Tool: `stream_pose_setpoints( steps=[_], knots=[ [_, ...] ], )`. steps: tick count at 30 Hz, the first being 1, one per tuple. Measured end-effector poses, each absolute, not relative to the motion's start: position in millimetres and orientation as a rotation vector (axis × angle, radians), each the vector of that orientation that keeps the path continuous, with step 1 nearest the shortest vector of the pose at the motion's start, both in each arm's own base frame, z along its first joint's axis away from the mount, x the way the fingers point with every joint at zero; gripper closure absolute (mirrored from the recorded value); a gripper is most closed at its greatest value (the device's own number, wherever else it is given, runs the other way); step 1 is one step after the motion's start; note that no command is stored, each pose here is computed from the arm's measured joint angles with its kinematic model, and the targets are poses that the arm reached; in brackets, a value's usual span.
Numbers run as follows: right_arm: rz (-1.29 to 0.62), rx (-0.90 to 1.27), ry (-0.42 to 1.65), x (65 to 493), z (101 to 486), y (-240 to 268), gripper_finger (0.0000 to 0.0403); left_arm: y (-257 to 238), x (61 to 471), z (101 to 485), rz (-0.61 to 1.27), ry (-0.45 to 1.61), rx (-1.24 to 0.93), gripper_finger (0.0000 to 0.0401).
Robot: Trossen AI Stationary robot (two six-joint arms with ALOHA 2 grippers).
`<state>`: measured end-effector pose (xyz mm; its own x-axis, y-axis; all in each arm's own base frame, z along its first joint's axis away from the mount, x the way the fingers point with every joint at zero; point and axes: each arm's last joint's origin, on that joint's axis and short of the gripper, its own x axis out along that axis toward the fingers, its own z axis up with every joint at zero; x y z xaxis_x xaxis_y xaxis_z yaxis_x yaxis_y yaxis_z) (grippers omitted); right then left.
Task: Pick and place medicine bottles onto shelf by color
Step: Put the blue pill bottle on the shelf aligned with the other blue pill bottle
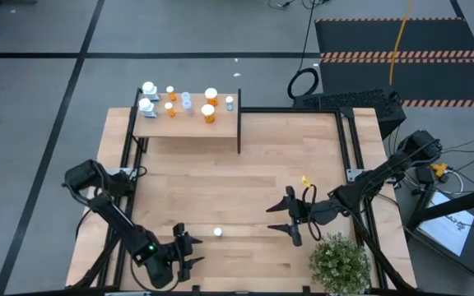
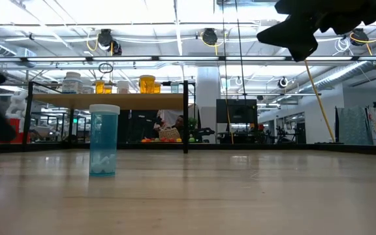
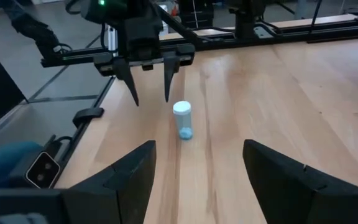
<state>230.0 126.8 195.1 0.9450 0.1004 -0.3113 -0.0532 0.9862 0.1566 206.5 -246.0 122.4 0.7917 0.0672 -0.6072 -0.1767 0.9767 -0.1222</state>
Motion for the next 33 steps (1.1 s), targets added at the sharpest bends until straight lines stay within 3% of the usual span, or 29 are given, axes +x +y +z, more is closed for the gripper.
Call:
stream_pose_setpoints(
  steps=[12, 33],
  knots=[
    [0.073, 0.126, 0.323, 231, 195, 125, 0.0167, -248, 215, 90, 0.139, 0.673, -0.121, 0.0169],
    [0.044, 0.062, 0.319, 236, 195, 115, 0.0167, -220, 241, 86, 0.151, 0.796, -0.078, 0.0174]
  ],
)
